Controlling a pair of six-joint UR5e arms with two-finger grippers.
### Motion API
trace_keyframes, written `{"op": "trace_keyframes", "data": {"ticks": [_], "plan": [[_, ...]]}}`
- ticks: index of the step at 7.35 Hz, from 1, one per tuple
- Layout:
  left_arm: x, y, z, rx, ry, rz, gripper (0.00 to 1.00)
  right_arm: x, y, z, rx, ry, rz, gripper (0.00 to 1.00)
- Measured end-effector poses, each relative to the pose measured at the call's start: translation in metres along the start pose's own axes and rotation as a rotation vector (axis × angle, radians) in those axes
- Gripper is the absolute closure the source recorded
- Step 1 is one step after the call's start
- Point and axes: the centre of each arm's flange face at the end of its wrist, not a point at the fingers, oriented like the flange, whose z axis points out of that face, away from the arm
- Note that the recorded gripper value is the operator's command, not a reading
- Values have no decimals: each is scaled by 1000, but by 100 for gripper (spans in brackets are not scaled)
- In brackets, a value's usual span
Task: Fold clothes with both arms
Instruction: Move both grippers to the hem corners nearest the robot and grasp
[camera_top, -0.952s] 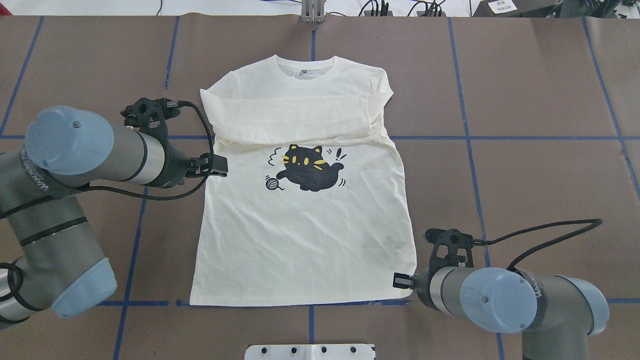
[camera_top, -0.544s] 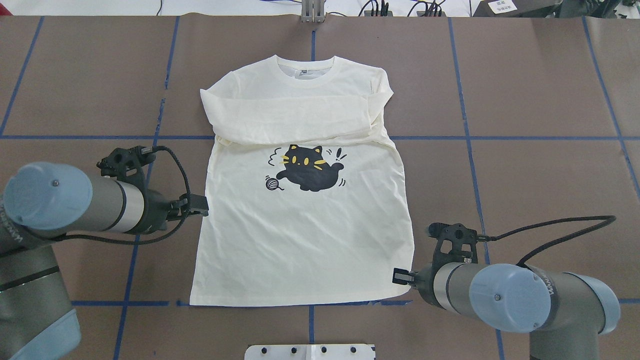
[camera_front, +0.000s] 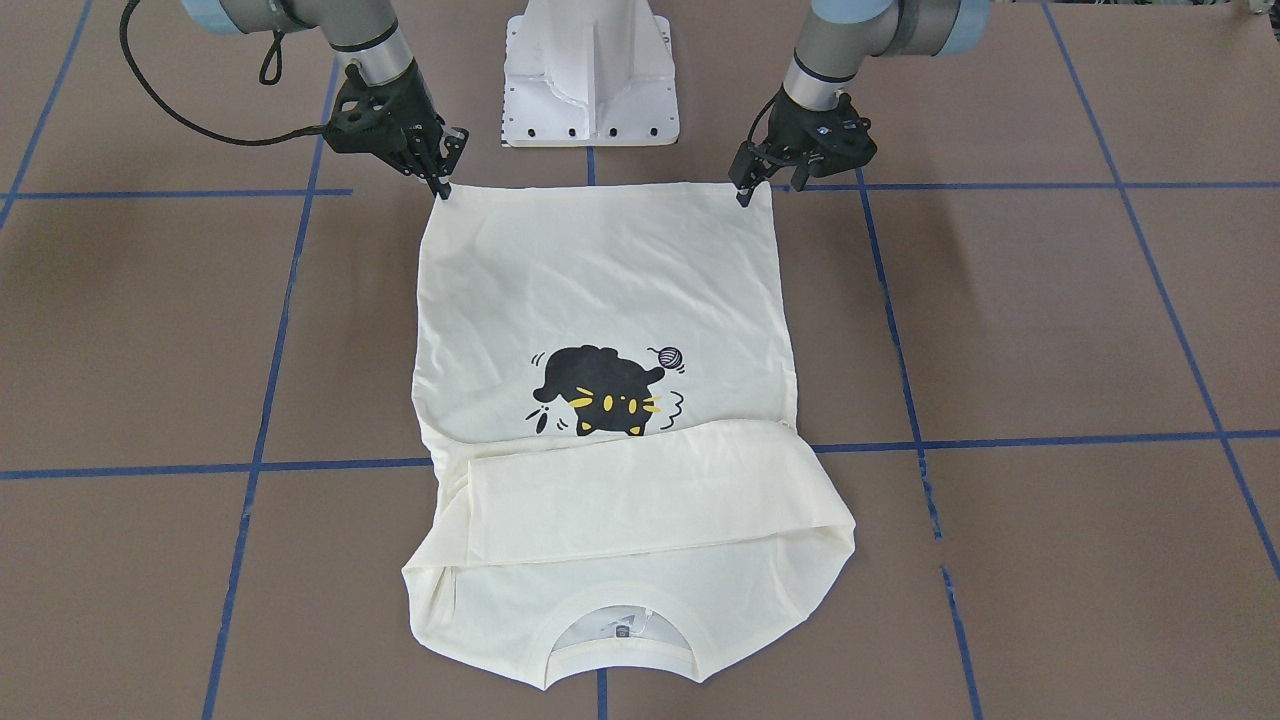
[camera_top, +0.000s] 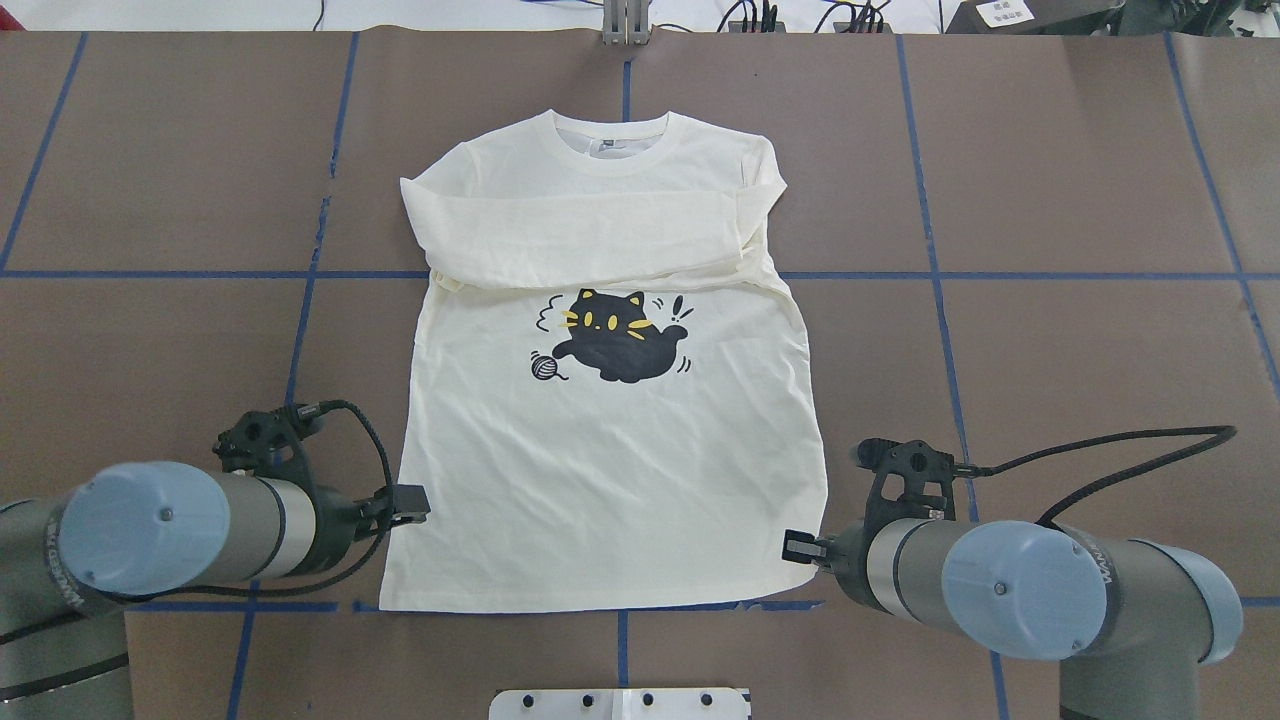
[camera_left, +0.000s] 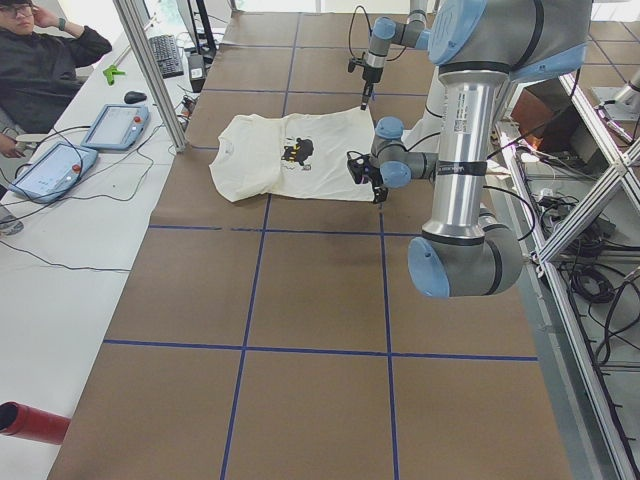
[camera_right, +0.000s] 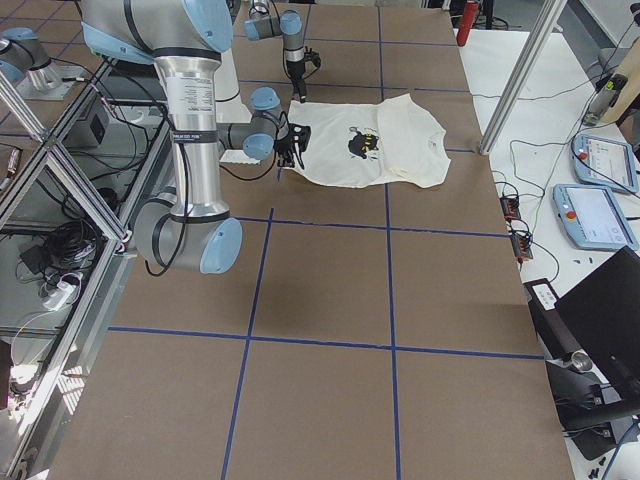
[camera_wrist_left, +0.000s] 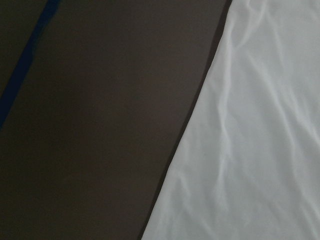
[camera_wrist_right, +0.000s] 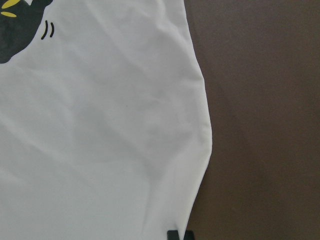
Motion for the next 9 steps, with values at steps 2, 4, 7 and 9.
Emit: {"op": "trace_keyframes", "data": {"ticks": [2, 4, 7, 9], "plan": [[-2, 9, 9, 11, -32, 3, 14, 0, -4, -1, 5, 0, 4, 100], [1, 11, 9, 15, -43, 3, 23, 0, -7, -1, 9, -1, 7, 100], [1, 11, 8, 16, -49, 4, 44, 0, -9, -3, 10, -3, 9, 100], [3, 13, 8, 15, -53, 5, 59, -2, -9, -7, 10, -11, 9, 100]]}}
